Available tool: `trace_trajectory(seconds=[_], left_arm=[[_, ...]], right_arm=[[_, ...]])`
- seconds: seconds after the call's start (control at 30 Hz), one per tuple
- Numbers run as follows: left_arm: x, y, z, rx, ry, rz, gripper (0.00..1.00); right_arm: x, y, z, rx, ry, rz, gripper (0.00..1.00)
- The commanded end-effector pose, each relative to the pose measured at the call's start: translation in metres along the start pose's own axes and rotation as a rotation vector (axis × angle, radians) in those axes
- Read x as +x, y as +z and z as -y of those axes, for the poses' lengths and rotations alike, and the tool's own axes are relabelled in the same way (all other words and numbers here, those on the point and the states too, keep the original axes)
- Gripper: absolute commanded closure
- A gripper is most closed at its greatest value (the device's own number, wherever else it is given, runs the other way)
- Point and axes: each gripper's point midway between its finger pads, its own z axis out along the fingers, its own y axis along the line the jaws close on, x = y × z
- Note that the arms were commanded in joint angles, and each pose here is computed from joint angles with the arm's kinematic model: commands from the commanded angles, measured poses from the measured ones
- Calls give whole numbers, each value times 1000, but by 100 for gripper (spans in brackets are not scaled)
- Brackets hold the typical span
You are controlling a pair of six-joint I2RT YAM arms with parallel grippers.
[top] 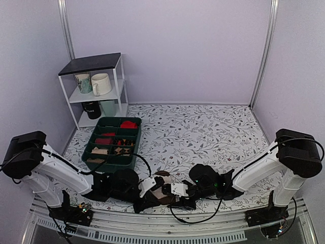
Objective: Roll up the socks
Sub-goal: Roll the sock at the center of the board.
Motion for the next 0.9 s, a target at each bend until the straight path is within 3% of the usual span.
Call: trace_trajectory(seconds=[0.0,0.2,0.27,0.33,0.47,0.5,0.67,0.87], left_arm=[[65,-1,-11,-17,-54,-218,100],[62,-3,-13,-30,-49,-199,98],[54,-7,-17,-58,-40,-165,82],[41,-14,-20,-92,-20,-107,73],[6,-44,-21,-188,55,67,11],[2,-51,-19,-196,78,101,6],[-13,-79,-11,-196,170,227,0],[-14,-75,-10,-197,238,232,3]], right_arm=[[5,10,-2,-13,11,-34,57],[5,16,-6,-52,34,-61,81],[4,18,-8,-74,36,-71,84],[7,22,-12,-107,44,-95,85],[7,24,-14,-216,122,-123,85],[7,24,-14,-248,159,-134,86],[19,22,-17,-375,325,-235,86],[40,29,-9,-368,464,-391,85]])
